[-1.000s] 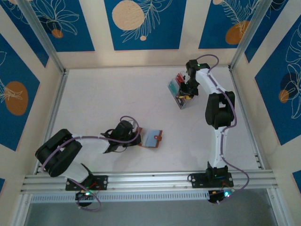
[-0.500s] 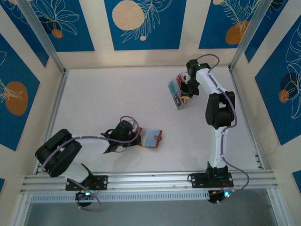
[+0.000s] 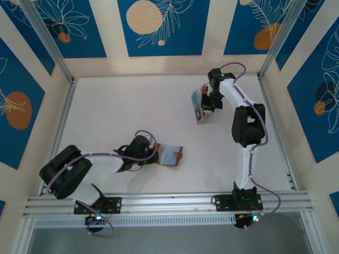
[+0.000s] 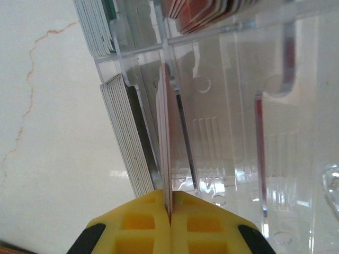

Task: Put the credit cards into the card holder
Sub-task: Move the card holder to the center of the table.

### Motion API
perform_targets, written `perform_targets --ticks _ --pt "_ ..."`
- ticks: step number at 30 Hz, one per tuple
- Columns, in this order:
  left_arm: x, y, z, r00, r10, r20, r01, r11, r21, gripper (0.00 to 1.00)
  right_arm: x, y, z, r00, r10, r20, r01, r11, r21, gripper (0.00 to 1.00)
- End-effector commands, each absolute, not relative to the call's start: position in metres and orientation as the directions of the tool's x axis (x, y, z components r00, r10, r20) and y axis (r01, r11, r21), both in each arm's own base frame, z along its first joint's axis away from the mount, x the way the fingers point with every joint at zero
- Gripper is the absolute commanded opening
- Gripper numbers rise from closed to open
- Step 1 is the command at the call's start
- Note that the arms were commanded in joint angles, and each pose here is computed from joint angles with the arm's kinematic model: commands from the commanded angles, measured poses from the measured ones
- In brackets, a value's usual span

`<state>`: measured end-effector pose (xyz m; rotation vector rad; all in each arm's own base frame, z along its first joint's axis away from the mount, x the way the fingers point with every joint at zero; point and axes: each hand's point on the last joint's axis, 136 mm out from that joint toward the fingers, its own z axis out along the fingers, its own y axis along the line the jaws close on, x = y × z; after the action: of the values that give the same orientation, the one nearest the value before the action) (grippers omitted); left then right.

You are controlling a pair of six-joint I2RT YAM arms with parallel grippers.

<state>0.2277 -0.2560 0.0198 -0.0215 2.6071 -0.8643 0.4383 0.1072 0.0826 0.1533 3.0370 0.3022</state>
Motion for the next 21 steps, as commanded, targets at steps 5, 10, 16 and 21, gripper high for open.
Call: perform_targets --ticks 5,10,16,21 --pt "0.196 -0.198 -0.016 -0.952 -0.131 -0.277 -0.016 0.924 -0.381 0.0 0.416 0.123 0.084 -0.994 0.108 -0.031 0.097 0.964 0.246 0.0" --pt "0.199 -0.194 0.002 -0.938 -0.117 -0.327 0.015 0.926 -0.376 0.0 0.408 0.146 0.086 -0.997 0.078 -0.021 0.067 0.939 0.338 0.0" --pt "0.206 -0.195 0.027 -0.92 -0.101 -0.379 0.053 0.925 -0.375 0.0 0.397 0.174 0.087 -1.0 0.028 -0.005 0.024 0.923 0.384 0.0" --pt "0.21 -0.196 0.047 -0.903 -0.116 -0.413 0.063 0.917 -0.395 0.0 0.387 0.196 0.086 -1.0 -0.014 0.005 -0.011 0.92 0.392 0.0"
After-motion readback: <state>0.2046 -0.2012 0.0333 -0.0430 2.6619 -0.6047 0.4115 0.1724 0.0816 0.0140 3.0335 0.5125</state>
